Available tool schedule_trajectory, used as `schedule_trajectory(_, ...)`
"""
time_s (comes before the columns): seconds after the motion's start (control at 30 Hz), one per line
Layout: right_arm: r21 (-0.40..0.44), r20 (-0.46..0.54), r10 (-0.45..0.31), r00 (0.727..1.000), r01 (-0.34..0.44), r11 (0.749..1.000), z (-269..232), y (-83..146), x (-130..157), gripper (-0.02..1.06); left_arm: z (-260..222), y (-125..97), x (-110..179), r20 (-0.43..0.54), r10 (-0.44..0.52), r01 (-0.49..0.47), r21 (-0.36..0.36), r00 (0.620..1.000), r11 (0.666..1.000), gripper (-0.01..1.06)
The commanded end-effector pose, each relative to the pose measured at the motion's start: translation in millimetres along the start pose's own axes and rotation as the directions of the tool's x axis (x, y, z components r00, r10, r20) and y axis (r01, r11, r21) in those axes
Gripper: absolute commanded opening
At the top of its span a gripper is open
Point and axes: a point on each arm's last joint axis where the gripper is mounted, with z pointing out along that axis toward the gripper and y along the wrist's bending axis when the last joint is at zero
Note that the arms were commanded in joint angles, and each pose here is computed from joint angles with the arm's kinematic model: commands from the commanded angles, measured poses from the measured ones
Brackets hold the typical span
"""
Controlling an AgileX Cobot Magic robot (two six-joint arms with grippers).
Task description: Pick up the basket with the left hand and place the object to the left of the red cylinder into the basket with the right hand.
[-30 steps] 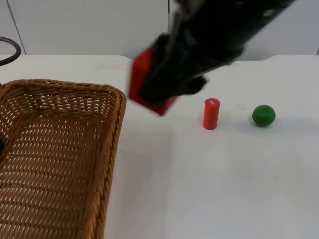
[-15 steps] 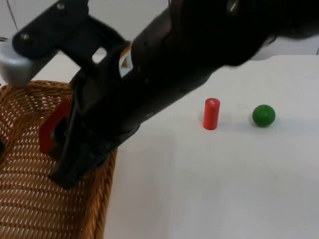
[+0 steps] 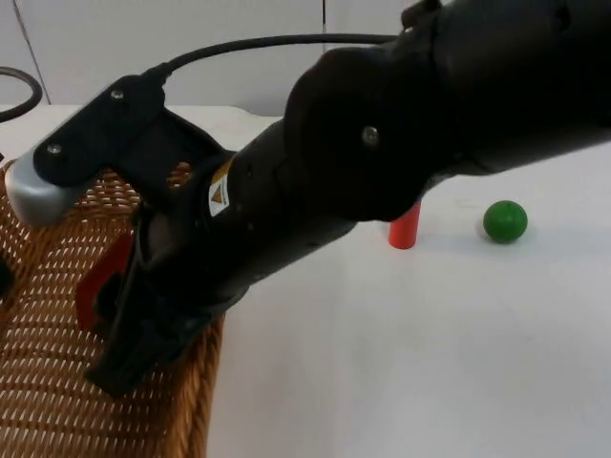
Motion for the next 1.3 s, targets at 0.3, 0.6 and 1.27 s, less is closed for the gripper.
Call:
schedule_trajectory(0.3,0.021,0.138,-0.013,0.990,0.011,1.000,-58.4,-2.7,-36.7,0.85,-2.8,-5.3,-0.1,0.005,0.003,-0.003,0.053,1.000,0.999,0.00)
schedule_trajectory(0.6,0.005,0.262,-0.017,0.965,0.016,1.000,-192.1,-0.8,-67.6,0.85,-2.8,-5.3,-0.1,0.005,0.005,-0.005,0.053,1.000,0.999,0.00)
schedule_trajectory(1.27,0.046,0.239,0.043,0.970,-0.056,0.997,-330.5,11.8,-2.5,0.85,-2.8,-4.7,-2.1,0.027,0.002,-0.003,0.046,1.000,0.999,0.00)
